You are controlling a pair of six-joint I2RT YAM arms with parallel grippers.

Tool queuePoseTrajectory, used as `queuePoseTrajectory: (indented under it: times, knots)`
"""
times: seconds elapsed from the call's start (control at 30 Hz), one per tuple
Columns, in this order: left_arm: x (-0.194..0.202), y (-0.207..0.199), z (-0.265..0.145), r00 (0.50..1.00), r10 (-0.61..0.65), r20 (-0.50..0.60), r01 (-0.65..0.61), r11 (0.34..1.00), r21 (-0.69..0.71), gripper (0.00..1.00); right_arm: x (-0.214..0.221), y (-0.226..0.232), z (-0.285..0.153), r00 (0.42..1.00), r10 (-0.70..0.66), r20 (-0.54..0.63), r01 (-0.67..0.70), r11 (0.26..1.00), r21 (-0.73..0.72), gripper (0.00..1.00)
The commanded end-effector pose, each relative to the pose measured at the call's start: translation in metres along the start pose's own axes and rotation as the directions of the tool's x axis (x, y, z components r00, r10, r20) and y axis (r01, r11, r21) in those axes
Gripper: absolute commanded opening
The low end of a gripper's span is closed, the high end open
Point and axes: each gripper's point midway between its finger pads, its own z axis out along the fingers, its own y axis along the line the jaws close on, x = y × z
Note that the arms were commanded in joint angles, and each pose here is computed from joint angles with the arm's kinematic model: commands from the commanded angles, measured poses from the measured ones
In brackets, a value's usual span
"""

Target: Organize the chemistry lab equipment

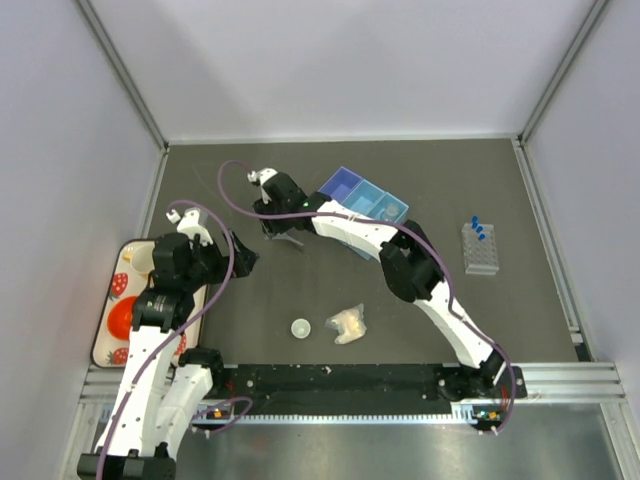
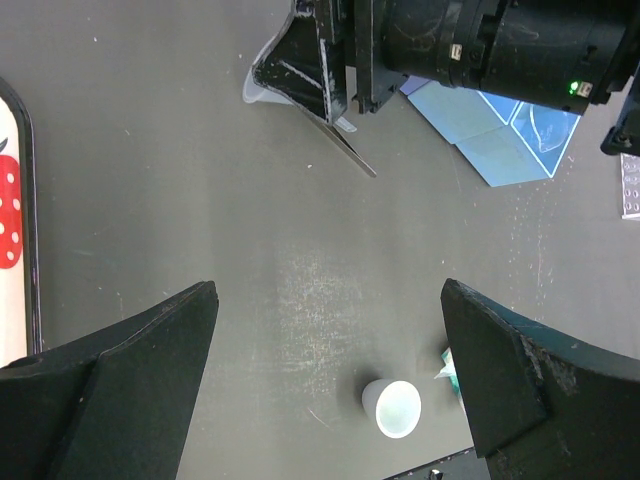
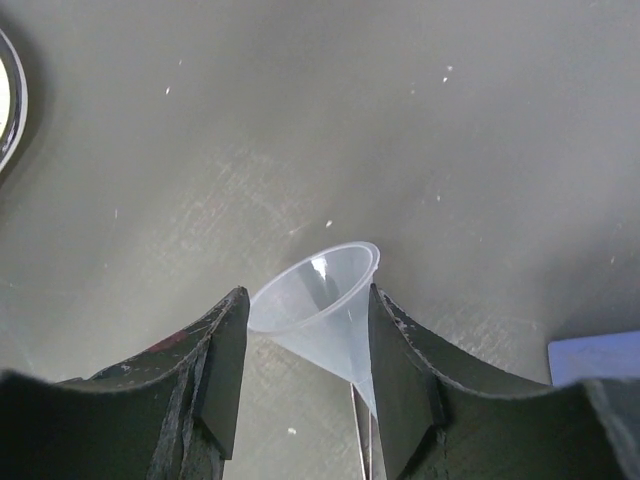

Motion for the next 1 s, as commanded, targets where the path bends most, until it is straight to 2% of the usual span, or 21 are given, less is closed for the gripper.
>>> queuePoseTrajectory:
  times: [0.0, 0.3, 0.57, 0.63, 0.77, 0.87, 0.97]
  knots:
    - [-0.011, -0.003, 0.001, 0.998, 0.030, 0.053, -0.031, 0.999, 0.021, 0.99, -0.014, 0.005, -0.033, 0.998, -0.065, 0.015, 0.064, 0.997, 0.032, 0.15]
    - [-0.011, -0.003, 0.001, 0.998, 0.031, 0.052, -0.032, 0.999, 0.019, 0.99, -0.043, 0.007, -0.077, 0.993, -0.090, 0.080, 0.087, 0.995, 0.040, 0.14]
    - [-0.010, -0.002, 0.002, 0.998, 0.029, 0.051, -0.030, 0.999, 0.014, 0.99, -0.046, 0.008, -0.090, 0.991, -0.103, 0.090, 0.100, 0.994, 0.039, 0.15]
    - [-0.010, -0.002, 0.002, 0.998, 0.029, 0.051, -0.030, 0.999, 0.015, 0.99, -0.044, 0.006, -0.093, 0.990, -0.115, 0.086, 0.110, 0.992, 0.063, 0.18]
    - [-0.011, -0.003, 0.001, 0.998, 0.029, 0.051, -0.030, 0.999, 0.019, 0.99, -0.036, 0.004, -0.097, 0.983, -0.173, 0.063, 0.166, 0.981, 0.096, 0.38]
    - [-0.011, -0.002, 0.002, 0.998, 0.029, 0.051, -0.030, 0.999, 0.017, 0.99, -0.028, 0.001, -0.101, 0.980, -0.198, 0.036, 0.192, 0.973, 0.127, 0.45]
    - [-0.011, -0.003, 0.001, 0.998, 0.030, 0.053, -0.031, 0.999, 0.021, 0.99, -0.019, -0.003, -0.106, 0.977, -0.213, 0.012, 0.209, 0.967, 0.148, 0.46]
